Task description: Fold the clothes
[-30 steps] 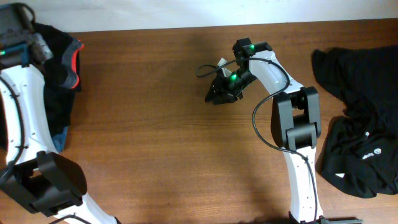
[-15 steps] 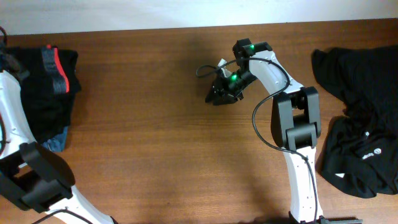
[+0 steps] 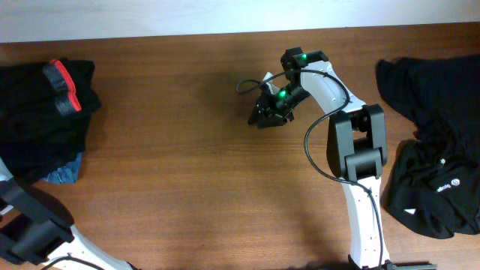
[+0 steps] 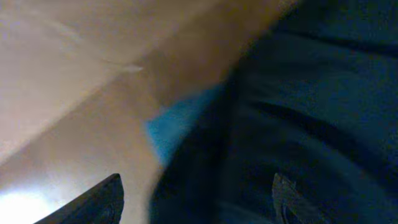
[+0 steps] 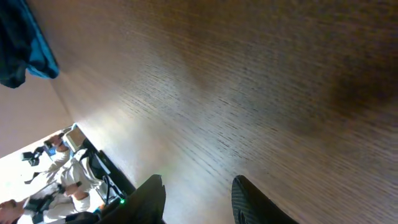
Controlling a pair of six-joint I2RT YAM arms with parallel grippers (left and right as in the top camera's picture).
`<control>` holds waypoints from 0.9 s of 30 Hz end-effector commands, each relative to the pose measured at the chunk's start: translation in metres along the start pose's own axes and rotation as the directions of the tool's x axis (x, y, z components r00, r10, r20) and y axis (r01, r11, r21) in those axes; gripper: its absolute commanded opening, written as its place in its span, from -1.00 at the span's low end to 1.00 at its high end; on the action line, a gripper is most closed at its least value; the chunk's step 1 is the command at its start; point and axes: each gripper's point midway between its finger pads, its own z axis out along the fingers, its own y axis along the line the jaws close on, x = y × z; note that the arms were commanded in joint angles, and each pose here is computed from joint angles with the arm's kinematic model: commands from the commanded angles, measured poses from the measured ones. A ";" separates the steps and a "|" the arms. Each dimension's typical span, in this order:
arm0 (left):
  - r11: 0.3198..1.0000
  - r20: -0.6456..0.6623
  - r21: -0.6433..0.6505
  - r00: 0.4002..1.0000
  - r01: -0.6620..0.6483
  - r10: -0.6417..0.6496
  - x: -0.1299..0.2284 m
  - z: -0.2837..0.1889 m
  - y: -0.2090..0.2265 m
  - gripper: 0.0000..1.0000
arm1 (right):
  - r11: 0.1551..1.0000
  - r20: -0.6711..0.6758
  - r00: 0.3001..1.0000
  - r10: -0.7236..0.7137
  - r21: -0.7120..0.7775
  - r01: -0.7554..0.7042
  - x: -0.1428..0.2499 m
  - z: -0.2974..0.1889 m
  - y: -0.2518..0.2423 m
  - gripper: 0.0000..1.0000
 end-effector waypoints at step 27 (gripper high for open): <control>0.539 0.262 0.535 0.735 -0.650 0.625 0.135 -0.239 -0.225 0.99 | 0.742 0.480 0.842 -0.245 0.652 -0.156 0.054 -0.303 0.016 0.98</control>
